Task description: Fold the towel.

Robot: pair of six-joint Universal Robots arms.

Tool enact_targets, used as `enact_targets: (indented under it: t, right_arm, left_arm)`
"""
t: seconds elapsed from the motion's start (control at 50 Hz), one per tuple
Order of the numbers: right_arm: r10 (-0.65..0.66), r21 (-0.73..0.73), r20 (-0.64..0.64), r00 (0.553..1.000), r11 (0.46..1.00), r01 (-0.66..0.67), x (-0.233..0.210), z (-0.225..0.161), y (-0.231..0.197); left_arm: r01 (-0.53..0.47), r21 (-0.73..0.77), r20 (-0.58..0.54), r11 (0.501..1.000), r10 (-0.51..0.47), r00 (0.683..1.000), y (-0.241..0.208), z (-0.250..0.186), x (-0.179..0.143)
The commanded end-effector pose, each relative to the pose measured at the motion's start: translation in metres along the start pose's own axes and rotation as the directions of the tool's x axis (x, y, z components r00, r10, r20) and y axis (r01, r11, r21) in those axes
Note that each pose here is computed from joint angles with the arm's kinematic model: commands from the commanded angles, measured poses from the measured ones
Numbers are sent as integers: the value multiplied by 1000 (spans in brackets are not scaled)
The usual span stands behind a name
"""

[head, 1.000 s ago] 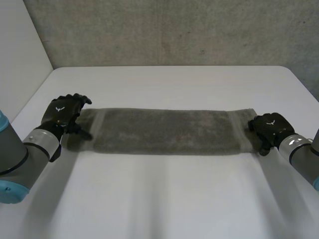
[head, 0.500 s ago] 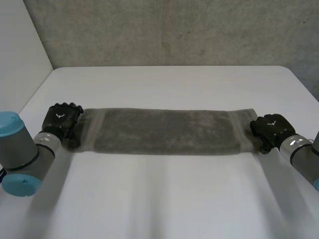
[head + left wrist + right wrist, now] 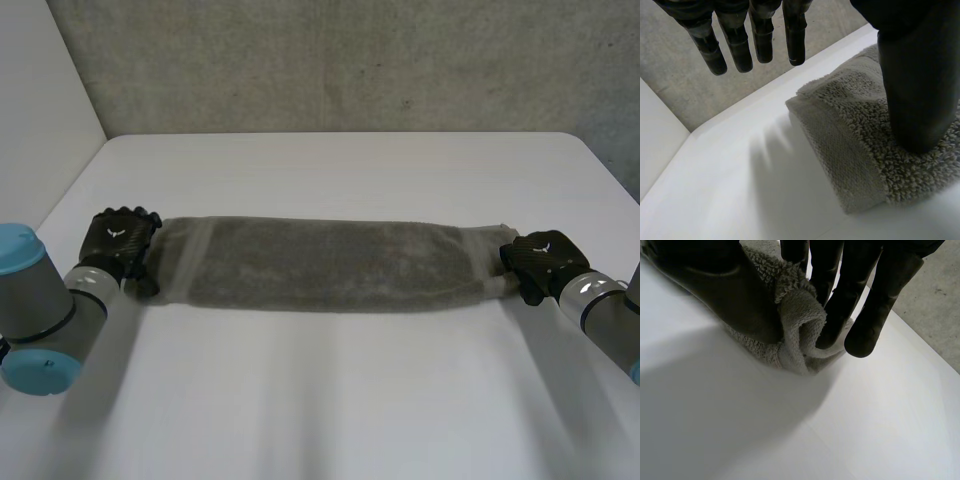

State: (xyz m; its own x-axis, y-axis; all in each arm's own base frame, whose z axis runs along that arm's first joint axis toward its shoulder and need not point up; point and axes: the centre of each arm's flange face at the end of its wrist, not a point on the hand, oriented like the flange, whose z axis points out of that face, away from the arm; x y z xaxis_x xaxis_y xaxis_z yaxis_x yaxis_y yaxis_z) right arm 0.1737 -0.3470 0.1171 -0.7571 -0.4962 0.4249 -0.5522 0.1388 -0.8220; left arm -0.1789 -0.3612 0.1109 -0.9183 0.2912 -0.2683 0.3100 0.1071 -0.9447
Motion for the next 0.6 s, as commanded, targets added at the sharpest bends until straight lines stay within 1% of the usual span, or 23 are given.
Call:
enact_targets:
  t: [0.02, 0.18, 0.22, 0.24, 0.26, 0.3, 0.32, 0.34, 0.36, 0.4, 0.42, 0.46, 0.48, 0.5, 0.52, 0.54, 0.58, 0.6]
  right_arm:
    - [1, 3, -8, 1000, 1000, -1, 3, 0, -1]
    - [13, -30, -54, 998, 999, -14, 25, -2, 6]
    - [18, -53, -112, 994, 998, -24, 52, -5, 13]
    - [18, -53, -112, 994, 998, -24, 52, -5, 13]
    - [7, -71, -143, 990, 997, -17, 67, -7, 17]
    - [-55, -101, -206, 977, 994, 35, 100, -12, 23]
    - [-56, -101, -206, 977, 994, 35, 101, -12, 23]
    - [-95, -111, -237, 967, 991, 70, 116, -14, 21]
    - [-95, -111, -237, 967, 991, 70, 116, -14, 21]
    - [-149, -107, -257, 955, 986, 125, 134, -15, 8]
    - [-149, -107, -257, 955, 986, 125, 134, -15, 8]
    - [-159, -70, -287, 945, 987, 145, 149, -15, -20]
    - [-159, -69, -287, 945, 987, 145, 149, -15, -20]
    - [-157, -38, -299, 941, 988, 152, 153, -18, -39]
    - [-150, 8, -303, 941, 987, 160, 151, -21, -63]
    - [-150, 8, -303, 941, 987, 160, 151, -21, -63]
    - [-135, 134, -270, 953, 975, 177, 124, -22, -116]
    - [-135, 135, -270, 953, 975, 177, 123, -22, -116]
  left_arm:
    - [6, 0, 17, 1000, -6, 1000, -4, -4, -4]
    - [11, 13, 51, 1000, -12, 999, -13, -7, -14]
    - [11, 16, 61, 1000, -12, 998, -16, -9, -17]
    - [11, 16, 61, 1000, -12, 998, -16, -9, -17]
    - [11, 18, 60, 1000, -12, 998, -17, -10, -17]
    - [11, 22, 61, 1000, -13, 998, -18, -11, -17]
    - [11, 24, 62, 1000, -13, 998, -19, -12, -17]
    - [11, 25, 62, 1000, -12, 998, -20, -13, -17]
    - [11, 25, 62, 1000, -12, 998, -20, -13, -17]
    - [11, 29, 64, 1000, -13, 998, -23, -15, -17]
    - [11, 29, 64, 1000, -13, 998, -23, -15, -17]
    - [10, 34, 59, 999, -12, 998, -24, -17, -15]
    - [10, 34, 59, 999, -12, 998, -24, -17, -15]
    - [9, 34, 54, 999, -11, 998, -24, -17, -13]
    - [10, 36, 53, 999, -12, 999, -25, -17, -13]
    - [10, 36, 53, 999, -12, 999, -25, -17, -13]
    - [10, 36, 51, 999, -12, 999, -25, -17, -12]
    - [10, 36, 51, 999, -12, 999, -25, -17, -12]
